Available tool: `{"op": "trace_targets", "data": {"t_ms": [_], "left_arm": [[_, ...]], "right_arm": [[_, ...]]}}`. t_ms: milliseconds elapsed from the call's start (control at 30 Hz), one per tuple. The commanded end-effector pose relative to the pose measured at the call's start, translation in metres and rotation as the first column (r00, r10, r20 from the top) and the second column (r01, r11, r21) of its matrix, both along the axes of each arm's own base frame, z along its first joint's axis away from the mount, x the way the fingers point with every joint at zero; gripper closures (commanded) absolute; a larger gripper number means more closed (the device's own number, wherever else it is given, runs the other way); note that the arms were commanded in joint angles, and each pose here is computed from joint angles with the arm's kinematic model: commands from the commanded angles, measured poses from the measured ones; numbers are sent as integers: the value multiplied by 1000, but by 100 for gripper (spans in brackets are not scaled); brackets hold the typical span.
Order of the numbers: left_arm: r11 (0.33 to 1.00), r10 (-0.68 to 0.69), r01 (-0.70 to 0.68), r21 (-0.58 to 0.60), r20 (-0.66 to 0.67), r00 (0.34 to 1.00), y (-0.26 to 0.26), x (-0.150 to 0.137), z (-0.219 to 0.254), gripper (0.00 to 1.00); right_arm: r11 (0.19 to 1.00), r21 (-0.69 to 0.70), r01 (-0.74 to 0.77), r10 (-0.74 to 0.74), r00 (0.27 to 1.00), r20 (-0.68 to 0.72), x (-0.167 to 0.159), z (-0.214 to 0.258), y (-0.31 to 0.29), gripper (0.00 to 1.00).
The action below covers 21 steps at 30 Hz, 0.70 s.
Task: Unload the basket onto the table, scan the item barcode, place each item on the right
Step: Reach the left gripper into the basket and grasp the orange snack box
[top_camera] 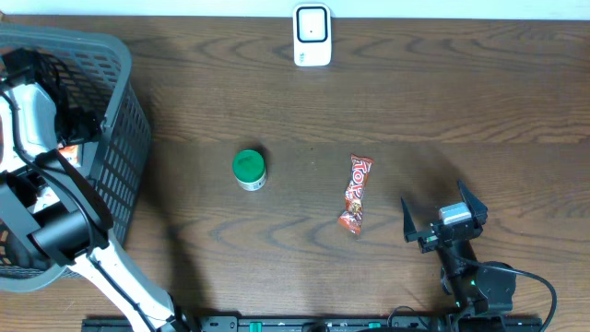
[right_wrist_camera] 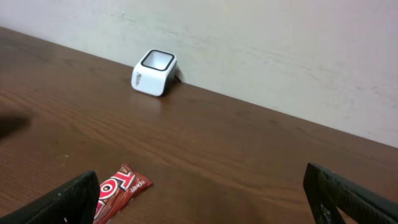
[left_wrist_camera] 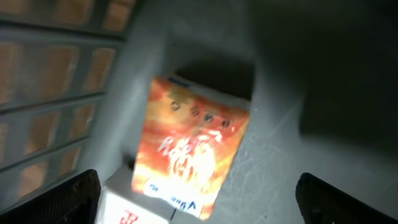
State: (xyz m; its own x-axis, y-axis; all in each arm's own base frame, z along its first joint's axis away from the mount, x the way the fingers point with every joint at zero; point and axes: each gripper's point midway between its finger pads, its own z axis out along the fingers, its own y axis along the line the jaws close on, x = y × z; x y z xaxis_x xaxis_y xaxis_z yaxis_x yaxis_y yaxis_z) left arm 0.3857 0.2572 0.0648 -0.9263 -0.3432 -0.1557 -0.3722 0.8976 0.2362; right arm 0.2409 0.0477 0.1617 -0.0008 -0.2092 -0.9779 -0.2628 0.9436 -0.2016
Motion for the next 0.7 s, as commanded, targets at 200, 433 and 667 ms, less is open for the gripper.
{"op": "trace_targets", "data": {"t_ms": [200, 433, 667], "left_arm": [[994, -3, 8, -107, 52, 999, 1, -1, -30, 4], [991, 6, 2, -137, 59, 998, -3, -8, -52, 4], [984, 4, 7, -176, 64, 998, -12, -13, -68, 38]], "right_arm": [[1000, 12, 7, -7, 1000, -2, 0, 0, -2, 1], [1000, 12, 7, -7, 1000, -2, 0, 0, -2, 1], [1000, 12, 6, -6, 1000, -2, 0, 0, -2, 1]]}}
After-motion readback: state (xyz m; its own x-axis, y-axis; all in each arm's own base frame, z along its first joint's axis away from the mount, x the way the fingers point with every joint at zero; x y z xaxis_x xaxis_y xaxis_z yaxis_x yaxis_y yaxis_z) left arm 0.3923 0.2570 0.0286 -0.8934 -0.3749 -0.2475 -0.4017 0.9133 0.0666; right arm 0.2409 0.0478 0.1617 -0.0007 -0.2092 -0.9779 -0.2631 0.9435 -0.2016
